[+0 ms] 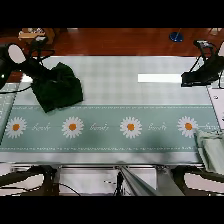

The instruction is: Fold the shirts.

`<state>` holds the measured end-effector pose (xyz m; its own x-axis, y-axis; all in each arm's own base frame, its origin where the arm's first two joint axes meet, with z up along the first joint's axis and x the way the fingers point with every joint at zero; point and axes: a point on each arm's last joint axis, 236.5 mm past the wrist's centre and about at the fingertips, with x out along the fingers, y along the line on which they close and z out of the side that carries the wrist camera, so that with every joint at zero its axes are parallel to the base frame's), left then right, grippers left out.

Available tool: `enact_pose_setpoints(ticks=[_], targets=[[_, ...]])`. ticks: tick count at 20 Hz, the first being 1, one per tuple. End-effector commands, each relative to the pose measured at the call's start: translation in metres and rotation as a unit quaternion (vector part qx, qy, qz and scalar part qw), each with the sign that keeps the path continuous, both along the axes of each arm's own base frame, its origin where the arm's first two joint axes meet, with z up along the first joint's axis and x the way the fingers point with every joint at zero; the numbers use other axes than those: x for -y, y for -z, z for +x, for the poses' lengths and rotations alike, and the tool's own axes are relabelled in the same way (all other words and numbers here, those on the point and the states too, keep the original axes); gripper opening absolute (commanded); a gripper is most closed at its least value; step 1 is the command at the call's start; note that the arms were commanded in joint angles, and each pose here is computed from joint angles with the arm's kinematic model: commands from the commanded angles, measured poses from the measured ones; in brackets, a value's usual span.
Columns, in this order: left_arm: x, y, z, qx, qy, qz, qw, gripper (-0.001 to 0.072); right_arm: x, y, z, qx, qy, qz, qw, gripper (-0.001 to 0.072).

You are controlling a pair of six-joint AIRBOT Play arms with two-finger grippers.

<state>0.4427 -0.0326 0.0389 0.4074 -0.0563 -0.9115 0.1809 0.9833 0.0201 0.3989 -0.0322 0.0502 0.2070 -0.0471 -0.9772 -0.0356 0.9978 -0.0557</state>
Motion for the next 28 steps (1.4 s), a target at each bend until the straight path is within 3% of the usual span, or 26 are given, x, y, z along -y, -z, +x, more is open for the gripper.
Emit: enact_pose_setpoints(ticks=[1,11,12,13,18,22,28], targets=[[-0.039,0.007,0.025,0.034,-0.028,0.033,0.998,0.072,0.0,-0.002,0.007,0.015,-0.004,-0.002,1.0,0.0534],[-0.069,0.137,0.015,-0.105,-0.041,0.057,0.992,0.072,0.0,-0.002,0.009,0.019,-0.006,-0.002,1.0,0.0534],[-0.069,0.14,0.014,-0.11,-0.041,0.057,0.992,0.0516,0.0,-0.002,0.009,0.02,-0.006,-0.002,1.0,0.0534],[-0.069,0.138,0.011,-0.116,-0.041,0.057,0.991,0.0047,0.0,-0.002,0.009,0.02,-0.007,-0.003,1.0,0.0534],[-0.069,0.057,0.034,-0.084,-0.043,0.058,0.994,0.0021,-0.003,-0.003,0.004,0.012,-0.007,0.004,1.0,0.0525],[-0.04,-0.094,0.053,0.058,-0.027,0.047,0.997,0.002,-0.007,-0.025,-0.007,0.025,-0.011,0.009,1.0,0.0525],[0.049,-0.309,-0.02,0.295,0.055,-0.016,0.954,0.0021,-0.009,-0.102,-0.036,0.118,-0.012,0.003,0.993,0.0525]])
